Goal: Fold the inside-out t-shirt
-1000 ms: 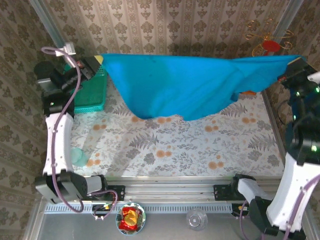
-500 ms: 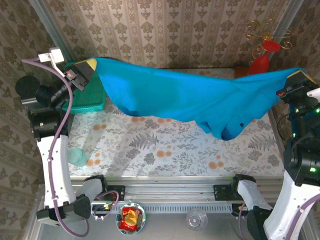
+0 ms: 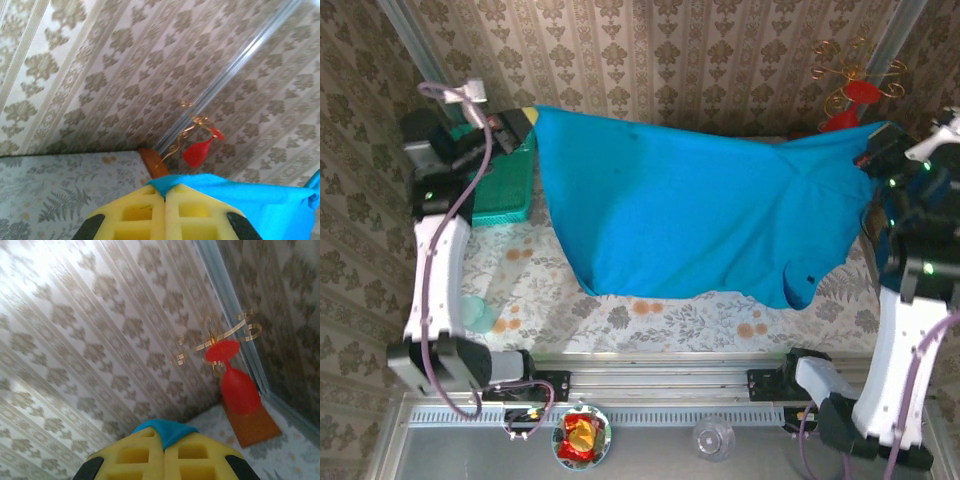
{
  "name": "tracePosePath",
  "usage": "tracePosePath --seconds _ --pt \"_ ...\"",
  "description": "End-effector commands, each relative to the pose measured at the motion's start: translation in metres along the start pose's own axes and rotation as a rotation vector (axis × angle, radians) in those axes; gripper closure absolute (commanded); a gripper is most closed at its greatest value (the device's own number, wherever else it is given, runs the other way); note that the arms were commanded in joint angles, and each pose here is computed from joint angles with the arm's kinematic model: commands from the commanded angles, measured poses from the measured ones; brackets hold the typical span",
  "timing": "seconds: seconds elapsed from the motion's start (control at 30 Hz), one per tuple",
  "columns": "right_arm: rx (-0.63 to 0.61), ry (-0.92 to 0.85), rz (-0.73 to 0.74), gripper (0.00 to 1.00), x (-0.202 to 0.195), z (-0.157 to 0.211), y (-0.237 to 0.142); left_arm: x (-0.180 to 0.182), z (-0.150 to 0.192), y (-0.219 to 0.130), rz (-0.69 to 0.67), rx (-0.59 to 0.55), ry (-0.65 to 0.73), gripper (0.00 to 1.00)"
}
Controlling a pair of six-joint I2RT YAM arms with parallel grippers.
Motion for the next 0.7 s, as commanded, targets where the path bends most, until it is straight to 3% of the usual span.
tracePosePath --seconds 0.0,0.17,0.37,0.5,0.67 --pt "0.071 0.022 -0.018 1.0 -0.003 0.022 0.047 0.051 -0.001 0.037 -0.075 0.024 0.032 1.0" --pt "0.201 0.052 -0.059 1.0 -0.004 0.071 0.086 0.13 0.024 0.098 -0.14 0.145 -0.043 1.0" --pt "0.373 0.048 -0.088 1.0 0.001 0.138 0.082 0.182 0.058 0.141 -0.192 0.232 -0.149 0.99" --pt "0.559 0.046 -0.091 1.0 0.0 0.209 0.072 0.21 0.086 0.136 -0.289 0.28 -0.209 0.76" --pt "0.81 0.061 -0.071 1.0 -0.007 0.308 0.064 0.231 0.128 0.098 -0.522 0.345 -0.188 0.6"
Point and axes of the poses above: each hand's point on the last joint's axis, 136 mm out from that joint toward the fingers, its own y axis out along the fingers, its own x axis along the line the jaws close on, z = x × y, the point moved 2 cm from there along -y, back along the fingers, and after that the axes turned 7 degrees about -y, right-handed, at the moved point
